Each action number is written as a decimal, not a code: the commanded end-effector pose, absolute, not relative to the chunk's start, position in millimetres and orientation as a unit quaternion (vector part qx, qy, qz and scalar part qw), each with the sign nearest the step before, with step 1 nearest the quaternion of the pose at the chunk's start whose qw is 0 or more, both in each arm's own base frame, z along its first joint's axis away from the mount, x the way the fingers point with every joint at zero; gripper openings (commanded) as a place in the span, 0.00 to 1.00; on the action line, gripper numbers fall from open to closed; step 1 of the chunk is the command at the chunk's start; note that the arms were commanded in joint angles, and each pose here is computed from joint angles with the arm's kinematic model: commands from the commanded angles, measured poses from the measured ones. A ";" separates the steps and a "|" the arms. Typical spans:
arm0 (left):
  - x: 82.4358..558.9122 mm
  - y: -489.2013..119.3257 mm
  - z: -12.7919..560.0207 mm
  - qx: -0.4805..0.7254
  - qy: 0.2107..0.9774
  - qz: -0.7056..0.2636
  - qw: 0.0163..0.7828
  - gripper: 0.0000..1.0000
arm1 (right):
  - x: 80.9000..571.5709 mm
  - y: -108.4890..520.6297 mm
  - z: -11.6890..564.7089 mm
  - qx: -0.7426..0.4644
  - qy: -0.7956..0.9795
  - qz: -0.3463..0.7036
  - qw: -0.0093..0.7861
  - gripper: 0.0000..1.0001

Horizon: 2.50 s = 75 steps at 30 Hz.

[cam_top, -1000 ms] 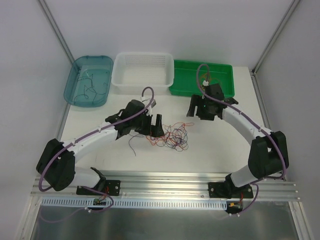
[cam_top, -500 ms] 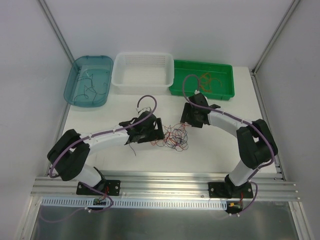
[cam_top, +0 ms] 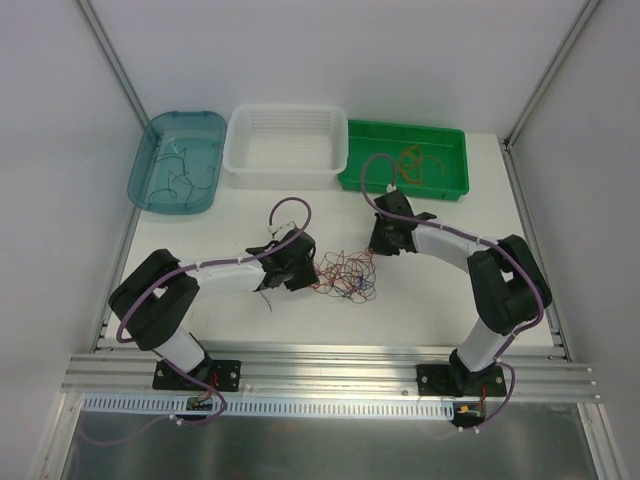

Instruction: Untangle the cables

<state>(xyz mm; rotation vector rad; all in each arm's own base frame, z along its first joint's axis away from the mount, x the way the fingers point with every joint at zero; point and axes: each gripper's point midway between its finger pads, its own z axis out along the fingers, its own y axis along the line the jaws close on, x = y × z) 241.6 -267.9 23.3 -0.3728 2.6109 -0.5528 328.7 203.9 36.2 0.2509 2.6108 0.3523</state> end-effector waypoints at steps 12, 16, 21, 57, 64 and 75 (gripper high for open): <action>231.5 -217.8 24.1 -0.137 0.946 -0.145 0.256 0.00 | 343.6 111.8 228.4 0.068 0.892 0.040 0.446 0.01; 238.2 -195.6 35.1 -0.143 0.942 -0.131 0.272 0.00 | 332.9 75.0 300.2 0.070 0.860 0.026 0.505 0.01; 248.0 -181.1 57.3 -0.119 0.934 -0.130 0.310 0.13 | 306.9 66.4 374.1 0.027 0.821 0.048 0.568 0.01; 202.6 -407.0 268.8 0.318 0.681 -0.454 0.478 0.99 | 232.6 208.3 502.9 -0.125 0.675 0.464 0.561 0.01; 215.2 -451.7 247.9 0.289 0.695 -0.434 0.495 0.97 | 235.2 212.9 492.9 -0.101 0.682 0.468 0.553 0.01; 232.9 -451.0 231.0 0.193 0.722 -0.432 0.505 0.00 | 243.9 207.9 452.5 -0.076 0.722 0.438 0.530 0.01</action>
